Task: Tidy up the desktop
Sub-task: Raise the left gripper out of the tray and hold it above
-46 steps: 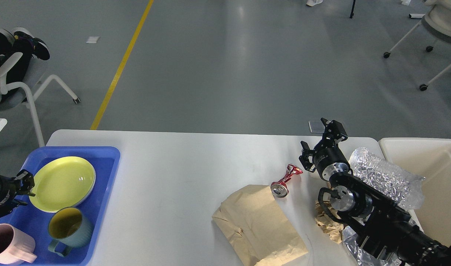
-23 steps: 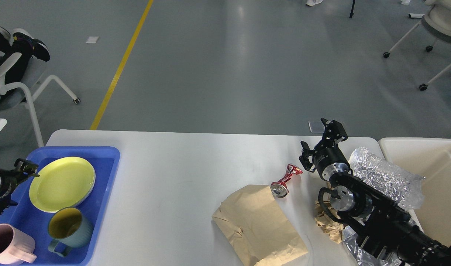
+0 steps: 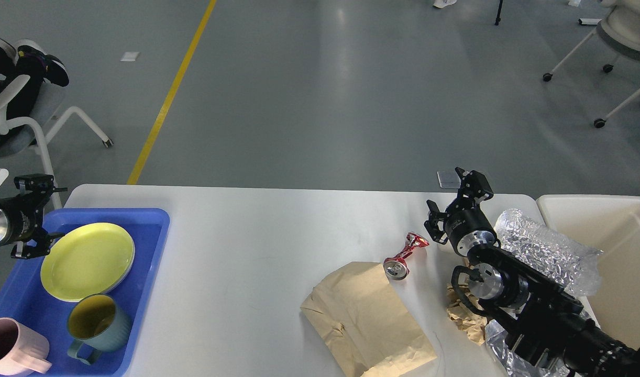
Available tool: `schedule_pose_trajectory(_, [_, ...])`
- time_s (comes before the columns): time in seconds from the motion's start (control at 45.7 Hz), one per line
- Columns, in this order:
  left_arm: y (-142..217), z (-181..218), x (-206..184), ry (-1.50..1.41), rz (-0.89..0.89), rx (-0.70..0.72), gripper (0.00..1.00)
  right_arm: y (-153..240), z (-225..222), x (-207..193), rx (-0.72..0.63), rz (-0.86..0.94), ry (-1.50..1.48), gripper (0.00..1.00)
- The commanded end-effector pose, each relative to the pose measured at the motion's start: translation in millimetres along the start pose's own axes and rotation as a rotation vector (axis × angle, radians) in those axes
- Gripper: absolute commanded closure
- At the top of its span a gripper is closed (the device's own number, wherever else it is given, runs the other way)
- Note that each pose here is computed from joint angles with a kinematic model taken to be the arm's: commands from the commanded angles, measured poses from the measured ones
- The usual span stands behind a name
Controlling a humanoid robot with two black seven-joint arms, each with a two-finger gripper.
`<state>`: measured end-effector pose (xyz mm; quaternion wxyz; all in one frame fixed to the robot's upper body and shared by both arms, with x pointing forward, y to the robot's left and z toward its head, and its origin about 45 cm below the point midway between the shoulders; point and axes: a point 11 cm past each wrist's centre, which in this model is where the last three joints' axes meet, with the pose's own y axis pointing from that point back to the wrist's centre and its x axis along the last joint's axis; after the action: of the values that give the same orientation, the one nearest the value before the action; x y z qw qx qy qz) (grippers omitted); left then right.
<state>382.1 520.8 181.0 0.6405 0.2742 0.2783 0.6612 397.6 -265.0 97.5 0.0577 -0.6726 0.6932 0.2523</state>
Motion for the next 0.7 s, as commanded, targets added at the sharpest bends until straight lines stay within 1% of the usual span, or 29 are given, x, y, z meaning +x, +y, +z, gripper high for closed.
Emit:
schedule_pose_trajectory(0.0, [-5, 5, -11, 0.2, -0.068, -0.122, 0.04, 0, 0, 0, 0.0, 0.0, 0.0, 0.0])
schedule_pose_trajectory(0.131, [-2, 11, -9, 0.452, -0.132, -0.278, 0.04, 0, 0, 0, 0.0, 0.0, 0.0, 0.0])
schedule_pose_trajectory(0.262, [-8, 9, -23, 0.737, -0.239, -0.43, 0.04, 0, 0, 0, 0.0, 0.0, 0.0, 0.0])
schedule_pose_trajectory(0.328, [-11, 0, -28, 0.839, -0.286, -0.473, 0.04, 0, 0, 0, 0.0, 0.0, 0.0, 0.0])
schedule_pose_trajectory(0.393, [-10, 2, -29, 0.929, -0.321, -0.545, 0.04, 0, 0, 0, 0.0, 0.0, 0.0, 0.0])
schedule_pose_trajectory(0.503, [-13, 3, -37, 1.016, -0.349, -0.589, 0.04, 0, 0, 0, 0.0, 0.0, 0.0, 0.0])
schedule_pose_trajectory(0.678, [-22, -9, -51, 1.122, -0.378, -0.609, 0.04, 0, 0, 0, 0.0, 0.0, 0.0, 0.0])
